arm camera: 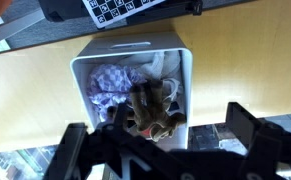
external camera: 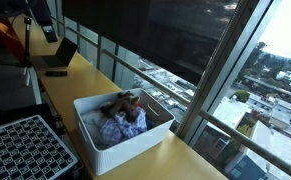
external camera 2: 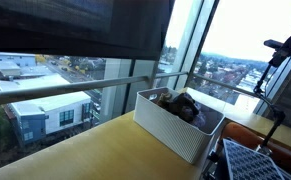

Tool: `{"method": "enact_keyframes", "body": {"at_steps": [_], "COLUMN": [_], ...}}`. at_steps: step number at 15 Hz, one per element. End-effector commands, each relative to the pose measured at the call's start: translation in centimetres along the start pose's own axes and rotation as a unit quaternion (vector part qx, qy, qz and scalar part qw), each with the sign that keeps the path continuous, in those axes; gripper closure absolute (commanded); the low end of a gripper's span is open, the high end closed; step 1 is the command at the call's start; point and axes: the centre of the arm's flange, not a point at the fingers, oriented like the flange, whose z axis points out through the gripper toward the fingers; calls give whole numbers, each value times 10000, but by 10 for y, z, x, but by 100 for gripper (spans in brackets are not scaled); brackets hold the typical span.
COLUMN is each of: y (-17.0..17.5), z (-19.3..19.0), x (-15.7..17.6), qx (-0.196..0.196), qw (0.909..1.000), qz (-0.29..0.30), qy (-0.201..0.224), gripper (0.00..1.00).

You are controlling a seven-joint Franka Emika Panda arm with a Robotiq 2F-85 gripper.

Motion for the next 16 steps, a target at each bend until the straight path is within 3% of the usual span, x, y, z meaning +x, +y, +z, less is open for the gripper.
{"method": "enact_keyframes", "body": {"at_steps": [1, 4, 8, 12, 16], "y": [-9, -24, -38, -19, 13], "z": [6, 12, 47, 106, 169], "x": [33, 77, 137, 178, 194], "qx": [-95, -142, -214, -545, -690], "qw": [9994, 9970, 9946, 9961, 9972], "qz": [-205, -379, -566, -527, -262], "qy": [247, 661, 840, 445, -96], "gripper": [0, 0, 0, 0, 0]}}
